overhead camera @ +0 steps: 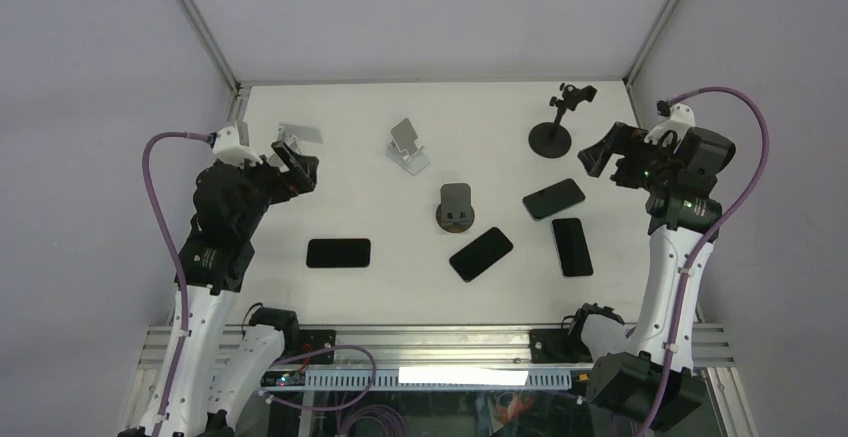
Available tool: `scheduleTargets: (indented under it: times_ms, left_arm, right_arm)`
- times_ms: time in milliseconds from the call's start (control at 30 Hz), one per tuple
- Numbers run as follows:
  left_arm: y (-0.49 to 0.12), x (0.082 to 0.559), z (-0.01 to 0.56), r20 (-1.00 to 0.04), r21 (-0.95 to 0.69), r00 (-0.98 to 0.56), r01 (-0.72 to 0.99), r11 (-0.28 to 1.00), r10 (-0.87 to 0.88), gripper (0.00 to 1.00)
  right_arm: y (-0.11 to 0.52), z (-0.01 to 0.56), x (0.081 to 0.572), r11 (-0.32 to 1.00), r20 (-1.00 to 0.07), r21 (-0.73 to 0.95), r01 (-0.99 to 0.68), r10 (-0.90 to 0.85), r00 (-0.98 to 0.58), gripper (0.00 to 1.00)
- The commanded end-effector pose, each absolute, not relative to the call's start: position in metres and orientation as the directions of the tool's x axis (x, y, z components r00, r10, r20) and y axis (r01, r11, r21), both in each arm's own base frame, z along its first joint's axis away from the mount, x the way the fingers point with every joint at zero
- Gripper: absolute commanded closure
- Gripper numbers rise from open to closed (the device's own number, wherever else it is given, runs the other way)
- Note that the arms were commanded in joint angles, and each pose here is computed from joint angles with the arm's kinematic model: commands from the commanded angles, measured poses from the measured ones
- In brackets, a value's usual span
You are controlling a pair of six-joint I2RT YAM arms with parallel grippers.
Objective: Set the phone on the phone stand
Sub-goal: Pick up the phone at the center of the board.
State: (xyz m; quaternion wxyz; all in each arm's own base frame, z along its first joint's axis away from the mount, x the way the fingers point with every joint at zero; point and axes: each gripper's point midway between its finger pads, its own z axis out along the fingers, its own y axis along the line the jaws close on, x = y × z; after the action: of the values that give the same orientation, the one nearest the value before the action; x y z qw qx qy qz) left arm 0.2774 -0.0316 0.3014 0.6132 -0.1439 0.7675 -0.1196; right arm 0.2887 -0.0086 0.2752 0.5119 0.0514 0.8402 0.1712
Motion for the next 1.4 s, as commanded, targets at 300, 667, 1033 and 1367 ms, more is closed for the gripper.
scheduleTargets:
  times_ms: [300,667,1033,1367]
  left_arm:
    - [-0.122,0.237,0.262,-0.678,-0.691,-0.511,0.197,0.696,-0.529,0.01]
    - [-0.195,0.22,0.214,-0.592,-0.76,-0.68,0.293,0.58,-0.433,0.04]
    - [-0.305,0.196,0.151,-0.816,-0.357,-0.576,0.56,0.748,0.041,0.04]
    - [-0.376,0.186,0.112,-0.811,-0.079,-0.452,0.712,0.697,0.37,0.01]
  right_arm:
    - [0.032,0.275,0.275,0.843,-0.841,0.417,-0.339,0.217,-0.495,0.0]
    - [0.097,0.236,0.218,0.53,-0.923,0.27,-0.804,-0.096,-0.373,0.0]
    - [0.092,0.203,0.208,0.531,-0.904,0.227,-0.816,-0.197,-0.38,0.0]
    - [0.084,0.195,0.214,0.563,-0.875,0.249,-0.788,-0.218,-0.432,0.0]
